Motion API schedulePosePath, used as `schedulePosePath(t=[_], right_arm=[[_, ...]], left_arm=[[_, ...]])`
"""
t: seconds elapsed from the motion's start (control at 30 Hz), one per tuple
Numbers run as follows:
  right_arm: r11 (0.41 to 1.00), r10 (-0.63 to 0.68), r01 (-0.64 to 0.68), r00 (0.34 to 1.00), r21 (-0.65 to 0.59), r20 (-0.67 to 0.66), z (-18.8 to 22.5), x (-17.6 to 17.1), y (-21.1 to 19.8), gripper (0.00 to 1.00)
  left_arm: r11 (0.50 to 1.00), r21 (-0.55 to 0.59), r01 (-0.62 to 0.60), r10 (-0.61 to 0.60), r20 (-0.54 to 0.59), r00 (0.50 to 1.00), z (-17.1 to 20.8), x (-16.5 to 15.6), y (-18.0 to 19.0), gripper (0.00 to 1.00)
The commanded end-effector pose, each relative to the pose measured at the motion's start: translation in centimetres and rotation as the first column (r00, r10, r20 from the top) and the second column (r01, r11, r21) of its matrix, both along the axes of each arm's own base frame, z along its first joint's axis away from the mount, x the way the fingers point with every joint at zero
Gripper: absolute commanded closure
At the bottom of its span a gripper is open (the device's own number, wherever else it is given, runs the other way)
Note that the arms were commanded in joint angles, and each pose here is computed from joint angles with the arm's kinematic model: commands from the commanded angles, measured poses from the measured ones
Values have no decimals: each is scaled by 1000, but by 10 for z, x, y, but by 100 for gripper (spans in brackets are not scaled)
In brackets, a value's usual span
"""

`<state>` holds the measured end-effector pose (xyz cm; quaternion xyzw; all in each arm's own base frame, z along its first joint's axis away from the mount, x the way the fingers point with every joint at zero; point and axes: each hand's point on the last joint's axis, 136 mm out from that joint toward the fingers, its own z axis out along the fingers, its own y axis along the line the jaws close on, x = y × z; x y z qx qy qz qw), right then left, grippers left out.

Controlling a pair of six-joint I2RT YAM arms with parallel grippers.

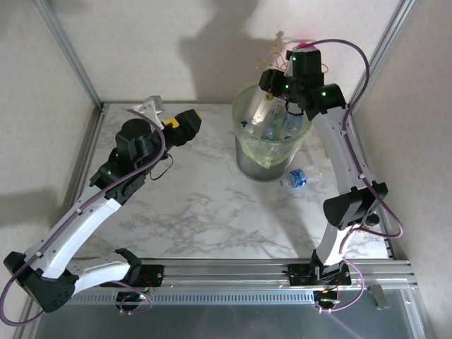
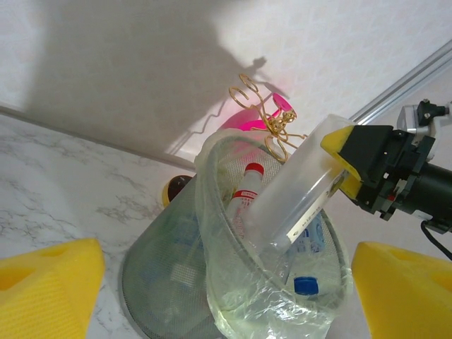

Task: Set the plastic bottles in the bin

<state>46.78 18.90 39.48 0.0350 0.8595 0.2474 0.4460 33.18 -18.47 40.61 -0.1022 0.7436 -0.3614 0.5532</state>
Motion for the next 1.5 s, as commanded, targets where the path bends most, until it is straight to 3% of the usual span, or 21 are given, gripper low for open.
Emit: schedulePosePath(t=[0.0,0.17,0.3,0.43,0.6,0.7,0.8,1.0,1.27,1.47], right_arm=[[998,63,-63,998,3,-19,-1,-1,10,66],[991,132,-126,978,42,-161,-47,6,31,59],[999,52,-51,981,10,-189,-59,19,23,39],[1000,-4,3,995,-7,-98,-21,21,9,25],[997,-76,76,997,3,15,13,10,-10,22],[997,-75,75,996,-9,39,17,6,-13,30],[1000,20,-20,999,5,34,16,2,6,50],[989,148,-147,985,14,-91,-30,-1,45,75],[989,142,-146,962,1,-233,-94,-5,52,76],[990,125,-136,962,-27,-242,-104,-11,45,75]], left_arm=[[1000,9,-4,4,0,1000,-1,-3,1,10],[1000,14,4,-3,-8,1000,-5,0,-2,10],[1000,12,9,-8,-15,1000,-6,1,-4,10],[1000,16,5,-5,-22,1000,-8,0,-2,10],[1000,14,-7,7,-18,1000,-10,-3,2,10],[1000,13,-6,6,-13,1000,-7,-4,2,10],[1000,18,-14,14,-16,1000,-8,-3,4,10],[1000,7,-9,9,-22,1000,-9,-5,3,10],[1000,3,-20,20,-40,999,-17,-12,9,10],[999,12,-30,31,-38,999,-18,-16,14,10]])
